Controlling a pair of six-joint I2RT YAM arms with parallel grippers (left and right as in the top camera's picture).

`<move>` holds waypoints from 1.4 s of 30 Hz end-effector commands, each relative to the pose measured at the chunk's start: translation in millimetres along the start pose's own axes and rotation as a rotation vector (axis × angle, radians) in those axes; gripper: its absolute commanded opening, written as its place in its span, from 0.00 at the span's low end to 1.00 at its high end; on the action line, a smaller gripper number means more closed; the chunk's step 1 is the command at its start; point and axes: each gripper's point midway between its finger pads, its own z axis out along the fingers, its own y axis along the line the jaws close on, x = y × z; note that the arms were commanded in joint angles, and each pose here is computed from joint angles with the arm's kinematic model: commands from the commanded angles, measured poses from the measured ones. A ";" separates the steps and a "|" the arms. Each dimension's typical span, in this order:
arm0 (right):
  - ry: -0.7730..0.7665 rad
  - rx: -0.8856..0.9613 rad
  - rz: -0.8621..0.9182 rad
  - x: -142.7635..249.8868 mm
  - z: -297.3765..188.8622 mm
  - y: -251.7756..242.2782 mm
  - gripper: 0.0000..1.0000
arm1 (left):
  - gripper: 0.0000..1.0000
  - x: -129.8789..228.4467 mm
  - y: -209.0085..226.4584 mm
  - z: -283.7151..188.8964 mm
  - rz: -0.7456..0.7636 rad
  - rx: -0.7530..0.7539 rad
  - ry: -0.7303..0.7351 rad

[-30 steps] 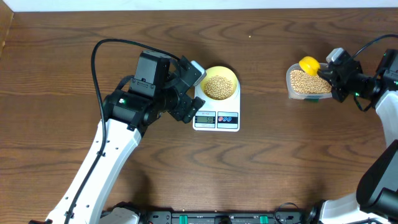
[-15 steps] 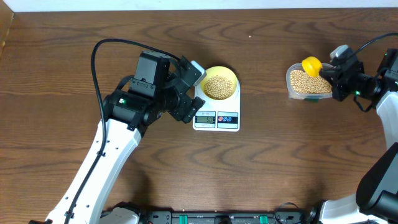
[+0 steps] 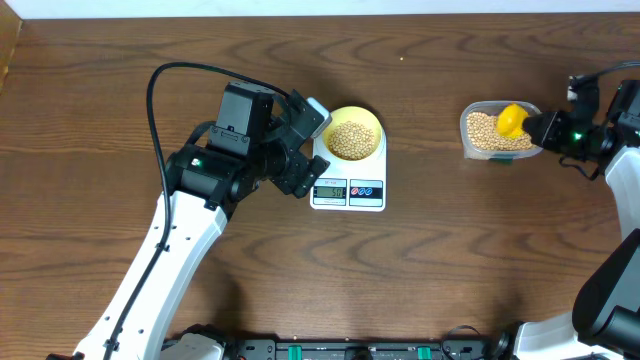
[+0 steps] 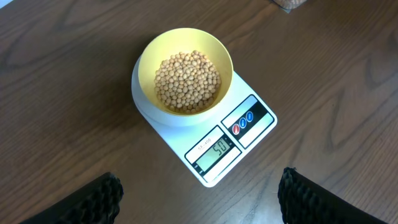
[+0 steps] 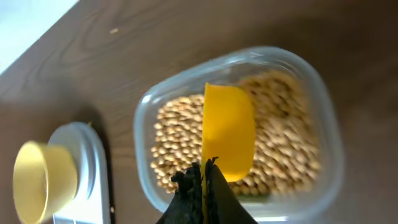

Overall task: Scoop item into bowl and weigh 50g on scale
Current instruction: 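Lower the scoop into the soybean tub with the right gripper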

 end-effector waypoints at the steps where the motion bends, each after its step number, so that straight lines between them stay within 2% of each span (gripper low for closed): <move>1: -0.017 0.088 0.169 -0.3 -4.0 -10.7 0.01 | 0.82 2.0 -0.6 0.8 -0.014 0.010 0.001; 4: -0.013 0.088 0.171 0.9 -3.9 -10.8 0.08 | 0.82 2.0 -0.6 0.8 -0.015 0.010 0.001; 5: -0.013 0.088 0.171 1.0 -3.8 -10.9 0.13 | 0.82 2.0 -0.6 0.8 -0.015 0.010 0.001; 13: -0.013 0.088 0.171 0.9 -3.8 -10.9 0.27 | 0.82 2.0 -0.6 0.8 -0.015 0.010 0.001; 15: -0.013 0.088 0.171 0.9 -3.8 -10.9 0.33 | 0.82 2.0 -0.6 0.8 -0.015 0.010 0.001; 18: -0.013 0.088 0.171 0.9 -3.8 -10.9 0.47 | 0.82 2.0 -0.6 0.8 -0.014 0.010 0.001; 19: -0.013 0.088 0.170 1.0 -3.8 -10.9 0.63 | 0.82 2.0 -0.6 0.8 -0.014 0.010 0.001; 20: -0.013 0.088 0.170 1.0 -3.8 -10.9 0.70 | 0.82 2.0 -0.6 0.8 -0.015 0.010 0.001; 25: -0.007 0.088 0.099 1.8 -3.8 -10.9 0.98 | 0.82 2.0 -0.6 0.8 -0.015 0.010 0.001; 35: 0.079 0.107 -0.092 21.3 -4.9 -15.1 0.99 | 0.82 2.0 -0.6 0.8 -0.015 0.010 0.001; 42: 0.193 0.292 -0.158 45.3 -14.9 -48.0 0.99 | 0.82 2.0 -0.6 0.8 -0.015 0.010 0.001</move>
